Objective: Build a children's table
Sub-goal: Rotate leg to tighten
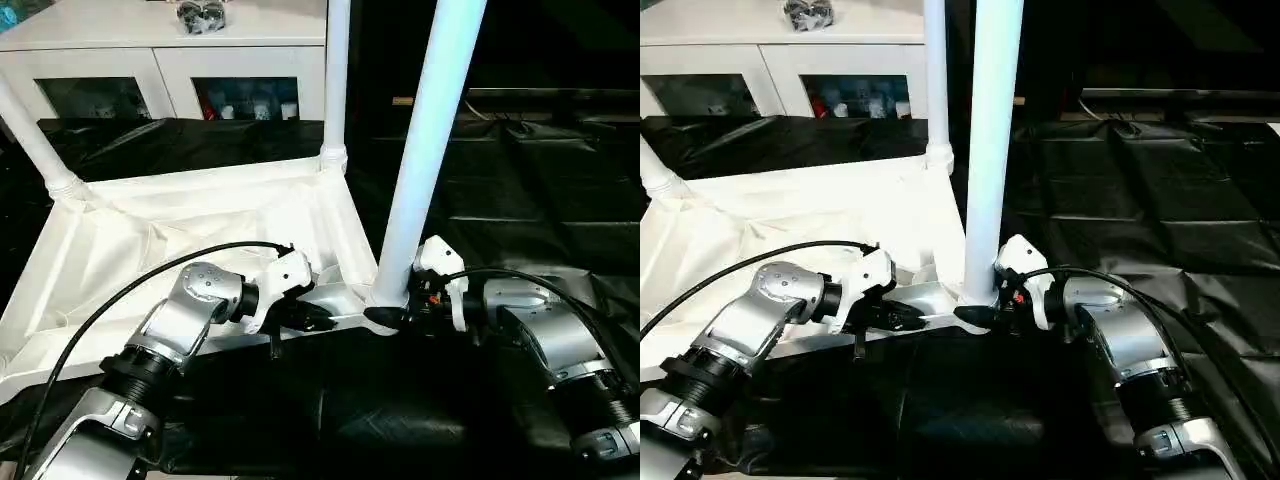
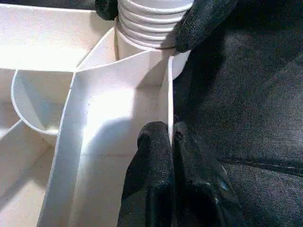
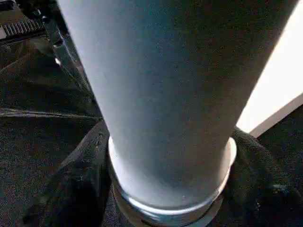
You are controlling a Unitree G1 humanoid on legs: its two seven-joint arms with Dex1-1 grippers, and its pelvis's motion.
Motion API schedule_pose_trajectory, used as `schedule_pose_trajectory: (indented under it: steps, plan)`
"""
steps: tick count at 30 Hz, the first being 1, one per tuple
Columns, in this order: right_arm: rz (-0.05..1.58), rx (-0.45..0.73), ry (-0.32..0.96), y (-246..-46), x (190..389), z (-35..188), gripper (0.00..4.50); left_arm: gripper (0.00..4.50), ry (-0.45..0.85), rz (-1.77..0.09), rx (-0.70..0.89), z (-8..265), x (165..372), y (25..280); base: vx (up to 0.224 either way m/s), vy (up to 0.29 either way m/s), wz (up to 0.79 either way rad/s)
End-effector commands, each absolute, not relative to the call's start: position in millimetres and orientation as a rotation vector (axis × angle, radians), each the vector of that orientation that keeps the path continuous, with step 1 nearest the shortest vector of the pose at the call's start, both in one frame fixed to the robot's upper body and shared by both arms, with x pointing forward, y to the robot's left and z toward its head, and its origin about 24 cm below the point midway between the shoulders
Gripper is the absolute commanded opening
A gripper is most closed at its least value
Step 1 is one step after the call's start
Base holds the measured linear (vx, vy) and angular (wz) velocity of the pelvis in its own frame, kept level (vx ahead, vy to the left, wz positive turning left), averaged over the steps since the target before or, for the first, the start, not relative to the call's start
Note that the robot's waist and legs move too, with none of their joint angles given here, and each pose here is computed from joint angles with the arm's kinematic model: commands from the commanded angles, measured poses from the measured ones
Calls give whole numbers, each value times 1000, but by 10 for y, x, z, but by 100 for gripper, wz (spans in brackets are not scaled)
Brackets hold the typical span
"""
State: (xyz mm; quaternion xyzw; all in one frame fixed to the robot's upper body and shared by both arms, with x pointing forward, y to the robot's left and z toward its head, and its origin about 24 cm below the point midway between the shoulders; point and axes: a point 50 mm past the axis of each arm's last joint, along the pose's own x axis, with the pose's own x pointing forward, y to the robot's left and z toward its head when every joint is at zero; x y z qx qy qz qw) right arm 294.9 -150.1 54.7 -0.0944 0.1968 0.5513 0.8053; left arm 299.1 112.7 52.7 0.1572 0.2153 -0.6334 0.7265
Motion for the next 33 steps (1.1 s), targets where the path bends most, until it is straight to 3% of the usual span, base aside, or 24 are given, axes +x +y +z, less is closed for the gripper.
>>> schedule_pose_trajectory:
  steps: [1, 8, 10, 13, 17, 21, 23, 24, 27, 33]
  plan:
    - [1244, -189, 461, -1361, 2856, 451, 281, 0, 398, -1501, 346, 619, 2943, 949, 0, 0, 0]
    - [1103, -140, 449, -1304, 2927, 361, 279, 0, 426, -1396, 302, 586, 3010, 947, 0, 0, 0]
    - [887, -76, 456, -1220, 3050, 222, 279, 0, 448, -1220, 298, 569, 3167, 871, 0, 0, 0]
    - [818, -44, 464, -1160, 3080, 168, 278, 0, 443, -1148, 269, 575, 3228, 811, 0, 0, 0]
    - [691, 56, 481, -885, 3129, 75, 277, 0, 434, -1018, 198, 558, 3299, 580, 0, 0, 0]
    - [592, 51, 494, -740, 3196, 29, 277, 0, 420, -990, 167, 536, 3291, 410, 0, 0, 0]
    - [593, 67, 483, -719, 3210, 43, 277, 0, 416, -1006, 169, 532, 3275, 392, 0, 0, 0]
    - [603, 88, 469, -705, 3222, 71, 312, 0, 412, -1028, 183, 527, 3258, 387, 0, 0, 0]
    - [650, 112, 439, -690, 3239, 141, 347, 0, 403, -1062, 202, 523, 3235, 411, 0, 0, 0]
    - [813, 2, 406, -762, 3197, 227, 380, 0, 409, -1098, 212, 522, 3226, 540, 0, 0, 0]
